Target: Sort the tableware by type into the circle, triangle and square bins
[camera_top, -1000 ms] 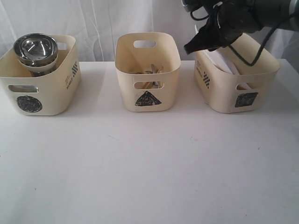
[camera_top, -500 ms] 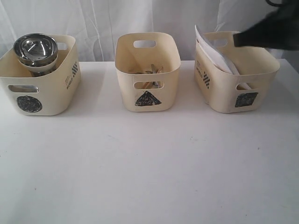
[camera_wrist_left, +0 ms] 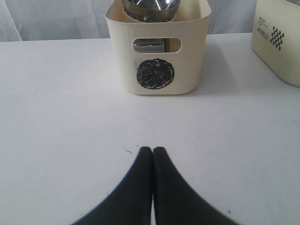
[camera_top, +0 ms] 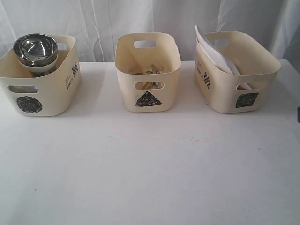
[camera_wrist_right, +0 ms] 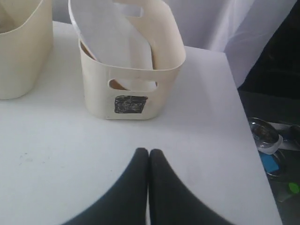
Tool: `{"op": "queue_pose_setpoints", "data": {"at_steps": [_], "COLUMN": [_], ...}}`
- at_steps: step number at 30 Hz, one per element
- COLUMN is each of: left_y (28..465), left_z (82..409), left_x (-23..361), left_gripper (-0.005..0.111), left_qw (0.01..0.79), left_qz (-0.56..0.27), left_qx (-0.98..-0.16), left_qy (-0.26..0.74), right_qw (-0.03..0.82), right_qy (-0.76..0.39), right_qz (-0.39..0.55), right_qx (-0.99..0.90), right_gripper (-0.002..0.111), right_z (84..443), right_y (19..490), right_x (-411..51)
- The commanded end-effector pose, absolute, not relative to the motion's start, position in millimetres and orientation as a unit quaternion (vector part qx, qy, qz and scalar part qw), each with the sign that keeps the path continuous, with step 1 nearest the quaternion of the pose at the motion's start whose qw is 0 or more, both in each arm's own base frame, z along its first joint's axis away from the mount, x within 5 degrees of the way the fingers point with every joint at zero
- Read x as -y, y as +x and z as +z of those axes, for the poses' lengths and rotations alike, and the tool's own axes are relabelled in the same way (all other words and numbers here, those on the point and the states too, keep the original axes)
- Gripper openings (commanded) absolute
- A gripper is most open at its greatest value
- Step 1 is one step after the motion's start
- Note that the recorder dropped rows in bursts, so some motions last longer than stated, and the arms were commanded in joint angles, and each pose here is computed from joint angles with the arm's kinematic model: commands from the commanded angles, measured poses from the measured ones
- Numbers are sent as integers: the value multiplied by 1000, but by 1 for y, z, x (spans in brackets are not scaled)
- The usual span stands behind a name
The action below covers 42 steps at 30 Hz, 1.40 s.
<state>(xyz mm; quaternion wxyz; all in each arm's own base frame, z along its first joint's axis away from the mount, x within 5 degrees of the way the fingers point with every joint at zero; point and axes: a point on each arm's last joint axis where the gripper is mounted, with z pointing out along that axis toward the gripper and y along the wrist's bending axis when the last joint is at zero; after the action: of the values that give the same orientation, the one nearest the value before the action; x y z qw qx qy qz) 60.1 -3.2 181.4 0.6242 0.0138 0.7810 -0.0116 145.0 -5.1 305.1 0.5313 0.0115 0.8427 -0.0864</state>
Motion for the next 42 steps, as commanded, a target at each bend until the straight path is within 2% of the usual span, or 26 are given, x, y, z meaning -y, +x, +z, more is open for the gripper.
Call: {"op": "queue_pose_setpoints", "data": {"at_steps": [1,8,15,19,22,30,35,42], "left_y": [60,60,60,60,60,60,60,60], "left_z": [181,181,181,181,181,181,181,181], "left_x": [3,3,3,3,3,3,3,3], "left_gripper": [0,0,0,0,0,0,0,0], "left_qw": [626,626,626,626,627,627,627,627], "left_qz": [-16,-16,-16,-16,-16,-16,-16,-16], "left_qx": [-780,-780,-780,-780,-778,-778,-778,-778], "left_qy": [10,10,10,10,10,10,10,10], "right_qw": [554,568,650,648,651,625,633,635], "right_qy": [17,19,1,1,5,-98,-150,-155], "right_qz": [-82,-106,-105,-94,-51,-10,-16,-18], "right_qx": [-828,-816,-753,-755,-758,-774,-759,-757], "right_gripper": [0,0,0,0,0,0,0,0], "right_z": [311,288,251,241,236,187,187,188], "right_y": [132,81,42,42,44,54,54,54], "right_x": [7,18,23,21,16,-4,-9,-9]}}
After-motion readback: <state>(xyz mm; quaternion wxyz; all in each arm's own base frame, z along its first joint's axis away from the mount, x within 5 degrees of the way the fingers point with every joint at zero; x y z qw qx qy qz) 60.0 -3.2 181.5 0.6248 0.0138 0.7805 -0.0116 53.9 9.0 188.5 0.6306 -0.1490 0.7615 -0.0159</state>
